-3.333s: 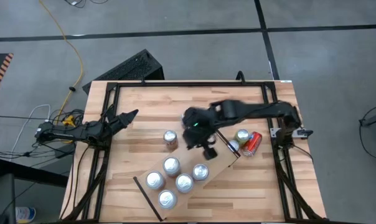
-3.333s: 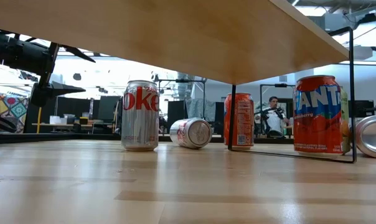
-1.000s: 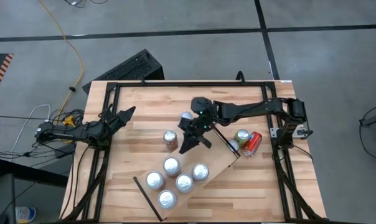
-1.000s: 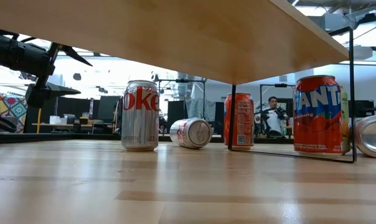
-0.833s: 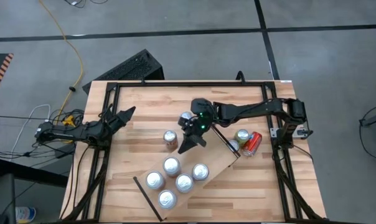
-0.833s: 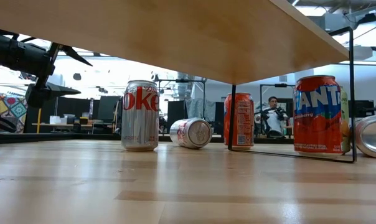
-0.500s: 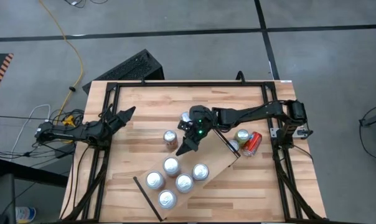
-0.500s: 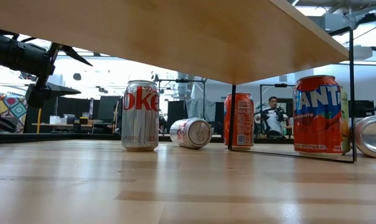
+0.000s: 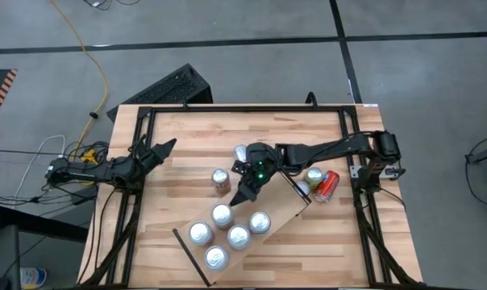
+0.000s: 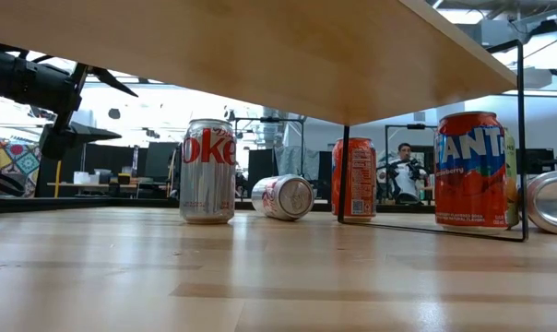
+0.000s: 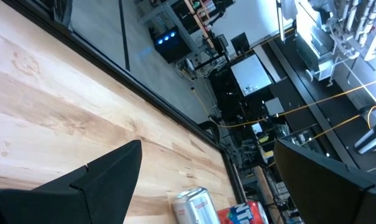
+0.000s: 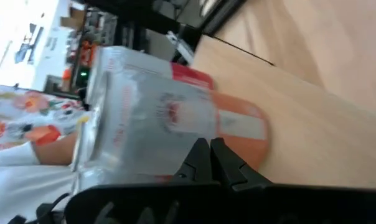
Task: Place canned beverage on shelf
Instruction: Adjust the orange white soda can on the shelf
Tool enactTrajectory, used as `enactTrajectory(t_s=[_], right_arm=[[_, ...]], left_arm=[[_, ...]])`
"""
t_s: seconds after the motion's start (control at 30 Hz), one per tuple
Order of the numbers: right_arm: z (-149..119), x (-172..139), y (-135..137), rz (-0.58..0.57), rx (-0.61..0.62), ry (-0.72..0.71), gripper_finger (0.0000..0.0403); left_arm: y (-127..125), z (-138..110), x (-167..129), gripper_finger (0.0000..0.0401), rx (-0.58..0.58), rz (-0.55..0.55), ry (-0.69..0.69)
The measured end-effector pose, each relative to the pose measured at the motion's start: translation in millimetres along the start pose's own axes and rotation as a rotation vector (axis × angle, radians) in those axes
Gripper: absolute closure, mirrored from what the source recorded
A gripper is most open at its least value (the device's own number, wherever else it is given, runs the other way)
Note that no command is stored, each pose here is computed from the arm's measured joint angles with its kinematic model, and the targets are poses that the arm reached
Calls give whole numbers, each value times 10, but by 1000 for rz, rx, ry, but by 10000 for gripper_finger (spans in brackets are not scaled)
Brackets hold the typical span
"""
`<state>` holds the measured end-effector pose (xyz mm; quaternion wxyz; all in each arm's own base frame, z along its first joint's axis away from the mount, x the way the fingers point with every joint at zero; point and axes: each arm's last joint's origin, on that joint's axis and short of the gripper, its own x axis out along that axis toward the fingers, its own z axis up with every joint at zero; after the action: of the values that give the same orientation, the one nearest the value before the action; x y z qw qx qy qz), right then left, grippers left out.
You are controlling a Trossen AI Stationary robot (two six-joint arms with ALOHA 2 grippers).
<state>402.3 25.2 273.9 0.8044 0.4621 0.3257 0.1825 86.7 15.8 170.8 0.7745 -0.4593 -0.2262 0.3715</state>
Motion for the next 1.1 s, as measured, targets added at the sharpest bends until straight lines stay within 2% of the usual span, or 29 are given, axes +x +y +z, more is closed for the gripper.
enactTrajectory(t_s=[0.2, 1.1], right_arm=[[-42, -122, 59, -66, 10, -3, 403], [-95, -39, 210, 9, -59, -18, 403]], left_arm=[[0, 0, 0, 50, 3, 0, 0], [0, 0, 0, 50, 22, 0, -1]])
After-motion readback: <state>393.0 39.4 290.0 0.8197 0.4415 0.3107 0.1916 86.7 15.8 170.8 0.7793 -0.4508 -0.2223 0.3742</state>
